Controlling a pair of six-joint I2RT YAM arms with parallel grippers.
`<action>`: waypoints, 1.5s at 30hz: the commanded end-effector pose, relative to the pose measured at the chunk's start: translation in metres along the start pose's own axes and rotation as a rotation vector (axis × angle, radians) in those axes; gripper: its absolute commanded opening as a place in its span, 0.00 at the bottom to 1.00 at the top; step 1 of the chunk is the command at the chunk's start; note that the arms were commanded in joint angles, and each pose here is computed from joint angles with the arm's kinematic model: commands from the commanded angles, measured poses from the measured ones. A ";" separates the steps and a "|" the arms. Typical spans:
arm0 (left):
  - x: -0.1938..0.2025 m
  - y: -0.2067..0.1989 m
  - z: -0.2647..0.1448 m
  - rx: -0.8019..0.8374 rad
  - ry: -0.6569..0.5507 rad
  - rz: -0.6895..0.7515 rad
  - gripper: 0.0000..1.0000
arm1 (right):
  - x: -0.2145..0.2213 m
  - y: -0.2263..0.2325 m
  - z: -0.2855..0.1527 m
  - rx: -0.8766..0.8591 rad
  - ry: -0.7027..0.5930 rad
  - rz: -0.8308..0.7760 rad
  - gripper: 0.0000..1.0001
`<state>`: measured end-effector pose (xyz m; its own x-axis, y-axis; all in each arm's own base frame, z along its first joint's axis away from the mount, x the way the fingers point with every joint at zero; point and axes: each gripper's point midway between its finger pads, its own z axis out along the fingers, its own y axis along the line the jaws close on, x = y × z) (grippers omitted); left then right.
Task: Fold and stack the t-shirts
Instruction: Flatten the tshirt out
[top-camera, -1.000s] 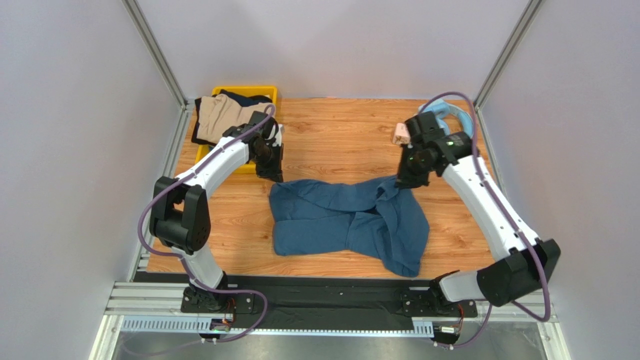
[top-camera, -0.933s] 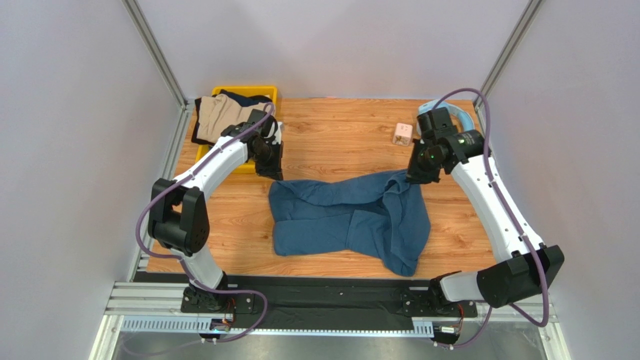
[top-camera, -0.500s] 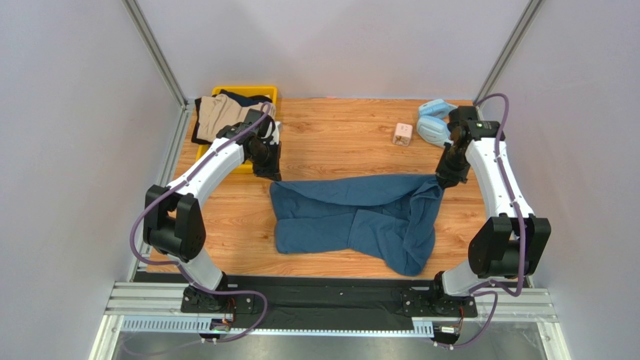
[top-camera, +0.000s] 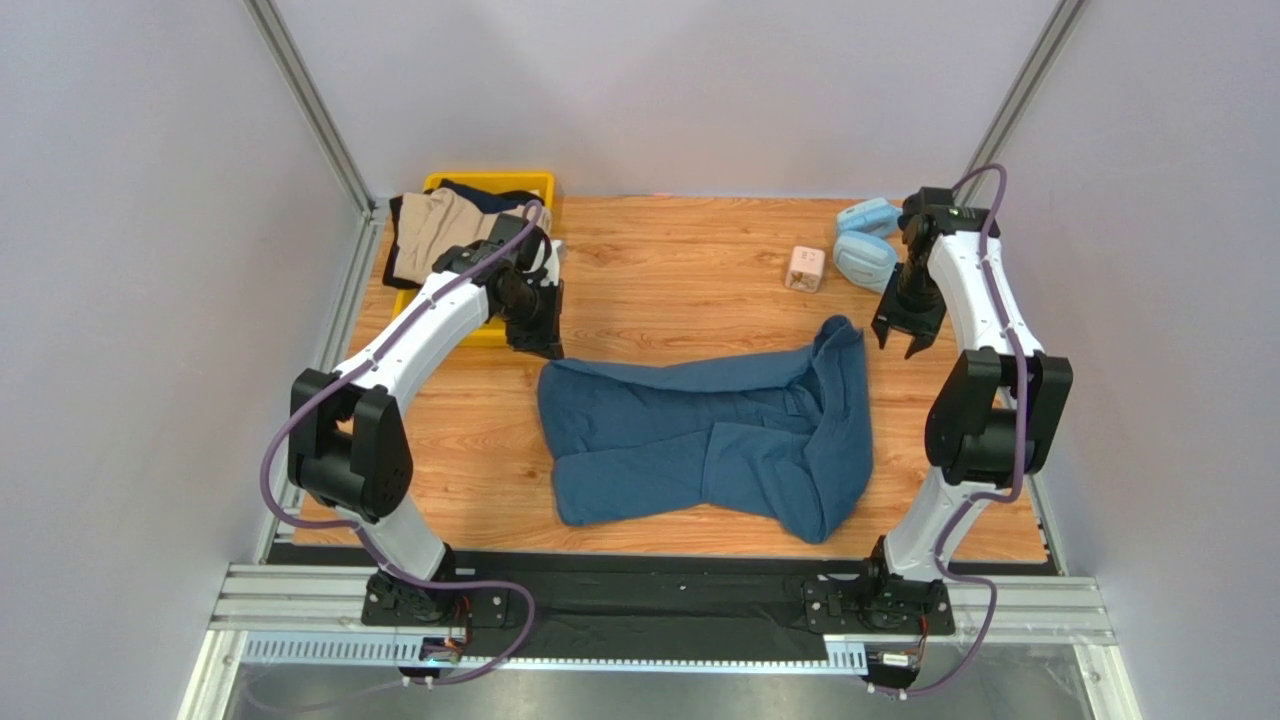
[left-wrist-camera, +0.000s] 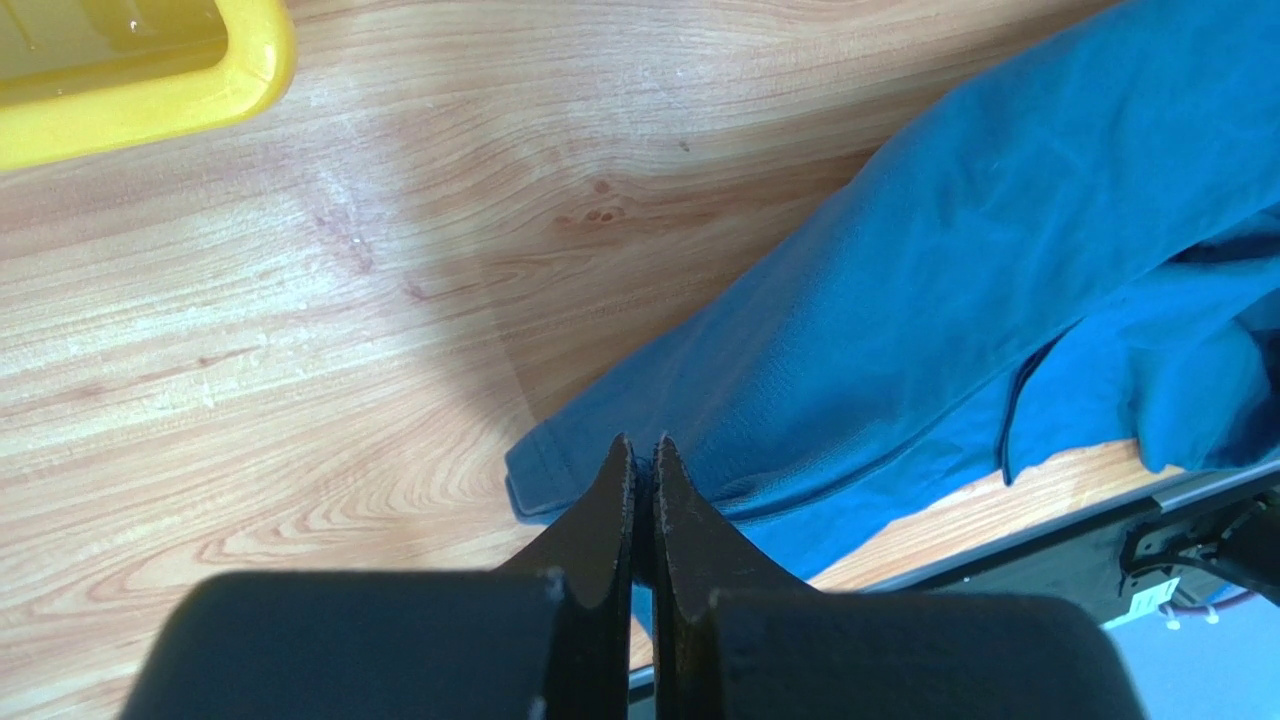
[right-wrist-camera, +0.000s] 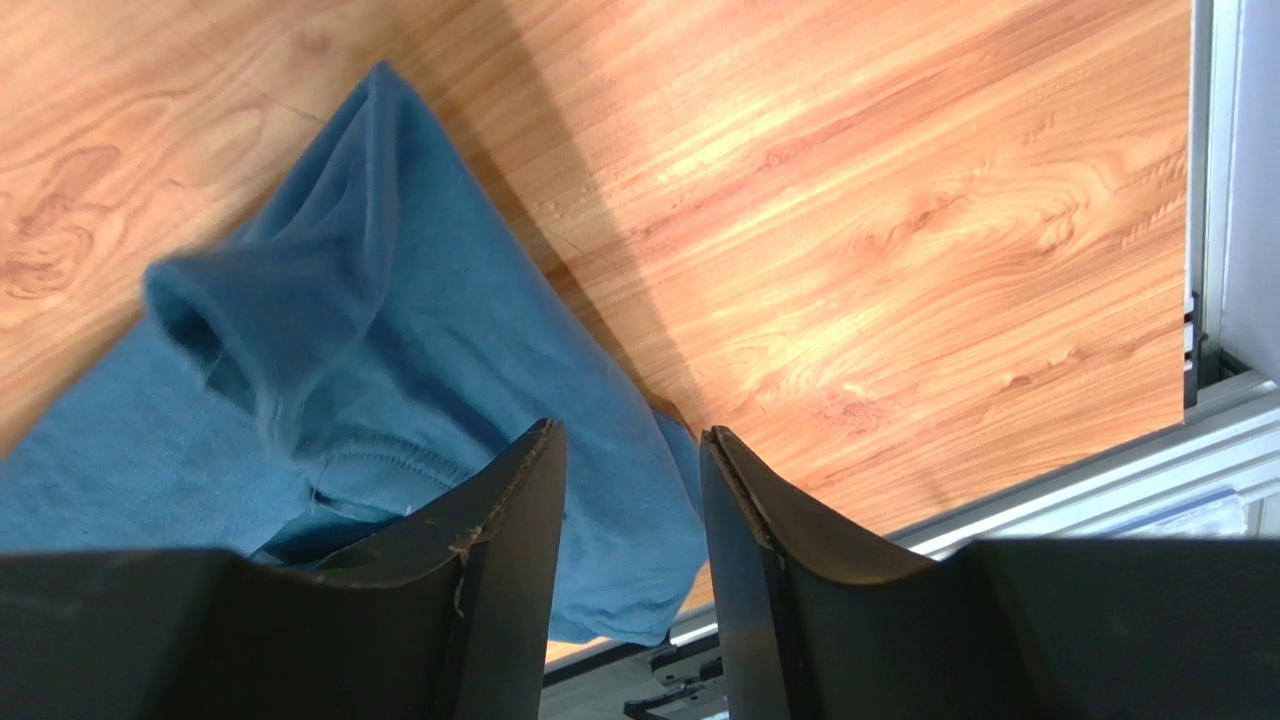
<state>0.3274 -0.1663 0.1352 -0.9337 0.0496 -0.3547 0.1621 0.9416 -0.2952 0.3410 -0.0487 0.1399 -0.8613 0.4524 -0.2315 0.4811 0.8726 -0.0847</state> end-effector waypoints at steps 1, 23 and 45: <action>-0.003 -0.003 -0.003 0.013 0.004 0.019 0.00 | -0.029 -0.005 -0.038 -0.023 -0.152 0.025 0.43; -0.003 -0.010 0.011 0.057 0.042 0.010 0.00 | 0.112 0.110 -0.007 -0.326 0.083 -0.236 0.53; 0.012 -0.002 0.019 0.041 0.067 0.013 0.00 | 0.053 0.032 0.045 0.051 0.125 -0.167 0.53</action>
<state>0.3187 -0.1719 0.1075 -0.9640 0.0643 -0.2579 0.1485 0.9351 -0.3217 0.3241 0.0367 0.0672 -0.9656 0.2537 -0.0571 0.2584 0.9610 -0.0990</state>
